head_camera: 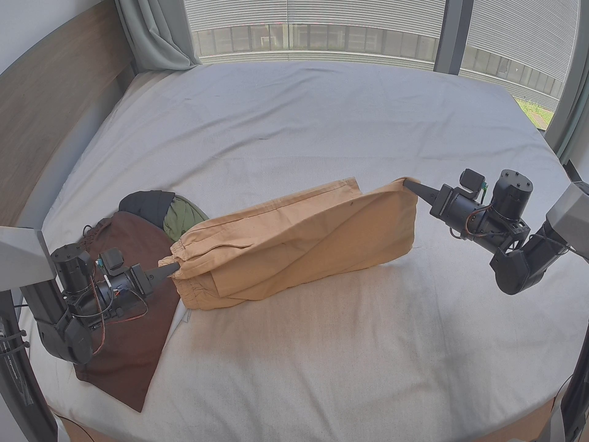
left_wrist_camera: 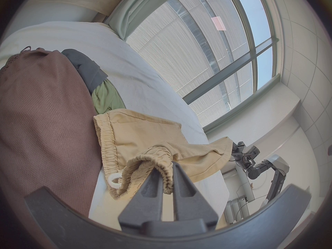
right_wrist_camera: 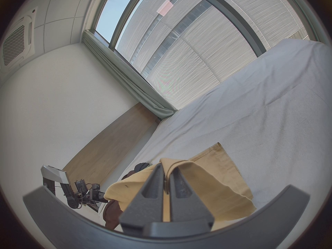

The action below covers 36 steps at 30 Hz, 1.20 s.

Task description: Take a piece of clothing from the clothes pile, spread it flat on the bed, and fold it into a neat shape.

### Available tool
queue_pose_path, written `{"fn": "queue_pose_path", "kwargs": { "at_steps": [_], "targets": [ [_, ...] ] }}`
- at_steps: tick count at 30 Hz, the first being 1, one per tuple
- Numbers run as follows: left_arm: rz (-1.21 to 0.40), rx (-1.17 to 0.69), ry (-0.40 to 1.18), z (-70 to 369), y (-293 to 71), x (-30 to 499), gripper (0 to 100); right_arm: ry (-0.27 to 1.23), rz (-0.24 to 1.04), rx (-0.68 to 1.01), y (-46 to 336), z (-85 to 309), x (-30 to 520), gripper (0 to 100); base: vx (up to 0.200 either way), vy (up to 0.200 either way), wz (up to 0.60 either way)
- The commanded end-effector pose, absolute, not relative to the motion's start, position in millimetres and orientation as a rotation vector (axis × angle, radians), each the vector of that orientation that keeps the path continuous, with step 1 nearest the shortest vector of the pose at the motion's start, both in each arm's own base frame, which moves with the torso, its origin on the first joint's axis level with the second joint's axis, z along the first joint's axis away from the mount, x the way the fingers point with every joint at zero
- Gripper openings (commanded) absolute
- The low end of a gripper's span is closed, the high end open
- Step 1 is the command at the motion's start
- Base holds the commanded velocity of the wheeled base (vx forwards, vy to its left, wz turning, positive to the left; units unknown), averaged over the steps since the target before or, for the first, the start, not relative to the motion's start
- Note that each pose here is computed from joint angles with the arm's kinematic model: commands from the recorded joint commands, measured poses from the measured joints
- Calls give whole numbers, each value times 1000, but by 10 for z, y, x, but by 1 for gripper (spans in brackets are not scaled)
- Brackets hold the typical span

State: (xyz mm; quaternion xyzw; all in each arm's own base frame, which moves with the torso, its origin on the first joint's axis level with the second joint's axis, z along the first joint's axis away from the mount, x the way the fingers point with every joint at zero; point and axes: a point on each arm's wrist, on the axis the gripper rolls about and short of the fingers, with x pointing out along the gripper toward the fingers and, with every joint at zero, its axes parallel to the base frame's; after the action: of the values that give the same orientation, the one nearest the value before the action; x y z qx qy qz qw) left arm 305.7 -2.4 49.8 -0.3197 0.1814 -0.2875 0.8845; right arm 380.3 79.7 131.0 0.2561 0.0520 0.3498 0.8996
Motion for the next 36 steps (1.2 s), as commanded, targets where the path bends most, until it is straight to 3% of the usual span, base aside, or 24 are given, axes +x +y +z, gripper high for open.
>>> {"fn": "queue_pose_path", "kwargs": {
  "at_steps": [1, 36],
  "targets": [
    [-588, -675, 354, 531, -11, 3122, 0, 102, 727, 529, 833, 1335, 3979, 0, 0, 0, 0],
    [-459, -737, 336, 251, -14, 3493, 0, 182, 729, 542, 1213, 1031, 4791, 0, 0, 0, 0]
  ]
}}
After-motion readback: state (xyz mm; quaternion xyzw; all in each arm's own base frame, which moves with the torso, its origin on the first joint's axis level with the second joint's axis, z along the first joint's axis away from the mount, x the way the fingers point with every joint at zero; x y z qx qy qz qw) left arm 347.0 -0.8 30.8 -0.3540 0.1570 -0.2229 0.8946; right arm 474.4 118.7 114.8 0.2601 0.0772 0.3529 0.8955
